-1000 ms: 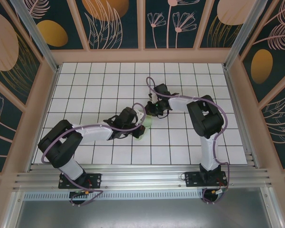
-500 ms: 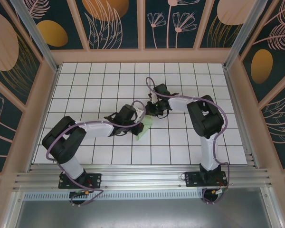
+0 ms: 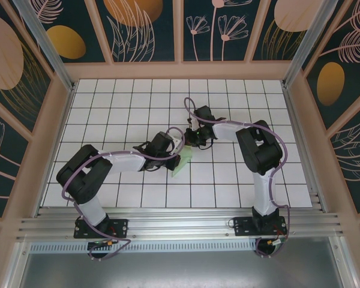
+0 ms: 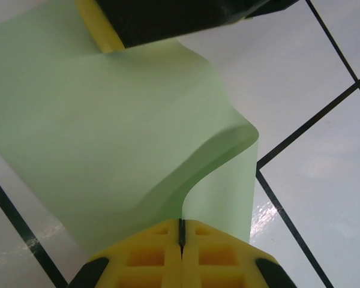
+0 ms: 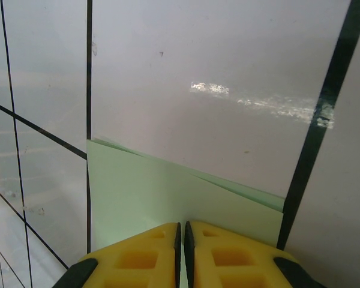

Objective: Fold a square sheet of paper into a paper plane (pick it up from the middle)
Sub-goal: Third fold the triangle at the center of the table.

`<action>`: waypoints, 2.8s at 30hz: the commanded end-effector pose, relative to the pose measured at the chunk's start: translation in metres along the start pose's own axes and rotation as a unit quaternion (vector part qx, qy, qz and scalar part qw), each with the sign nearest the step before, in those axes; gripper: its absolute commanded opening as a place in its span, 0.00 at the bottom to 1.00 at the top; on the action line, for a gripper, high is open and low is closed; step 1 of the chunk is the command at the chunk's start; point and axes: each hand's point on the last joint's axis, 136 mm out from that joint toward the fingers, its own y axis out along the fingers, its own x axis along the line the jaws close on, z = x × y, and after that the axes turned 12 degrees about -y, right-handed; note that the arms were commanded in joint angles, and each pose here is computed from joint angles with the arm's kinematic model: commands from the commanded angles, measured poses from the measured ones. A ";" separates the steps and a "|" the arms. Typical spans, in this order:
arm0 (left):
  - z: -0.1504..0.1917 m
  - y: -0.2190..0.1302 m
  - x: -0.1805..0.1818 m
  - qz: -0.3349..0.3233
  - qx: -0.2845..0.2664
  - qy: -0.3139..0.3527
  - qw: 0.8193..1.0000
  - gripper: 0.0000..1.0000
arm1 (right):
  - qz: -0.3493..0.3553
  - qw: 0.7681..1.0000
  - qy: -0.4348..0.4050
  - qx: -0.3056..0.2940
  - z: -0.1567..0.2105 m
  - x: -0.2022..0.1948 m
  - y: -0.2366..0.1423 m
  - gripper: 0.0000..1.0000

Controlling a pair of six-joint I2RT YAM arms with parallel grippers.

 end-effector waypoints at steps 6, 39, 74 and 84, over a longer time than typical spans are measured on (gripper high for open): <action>0.002 0.000 0.008 -0.014 0.001 -0.005 1.000 0.01 | 0.039 0.998 0.021 0.039 0.025 -0.021 0.012 0.15; -0.007 -0.009 0.011 -0.029 -0.026 -0.016 0.999 0.05 | 0.040 0.998 0.028 0.044 0.028 -0.023 0.015 0.16; 0.001 -0.002 0.011 -0.021 -0.010 -0.025 0.999 0.06 | 0.046 0.997 0.034 0.049 0.032 -0.028 0.019 0.16; -0.003 -0.007 0.016 -0.036 -0.022 -0.032 0.999 0.06 | 0.047 0.997 0.035 0.050 0.032 -0.029 0.019 0.16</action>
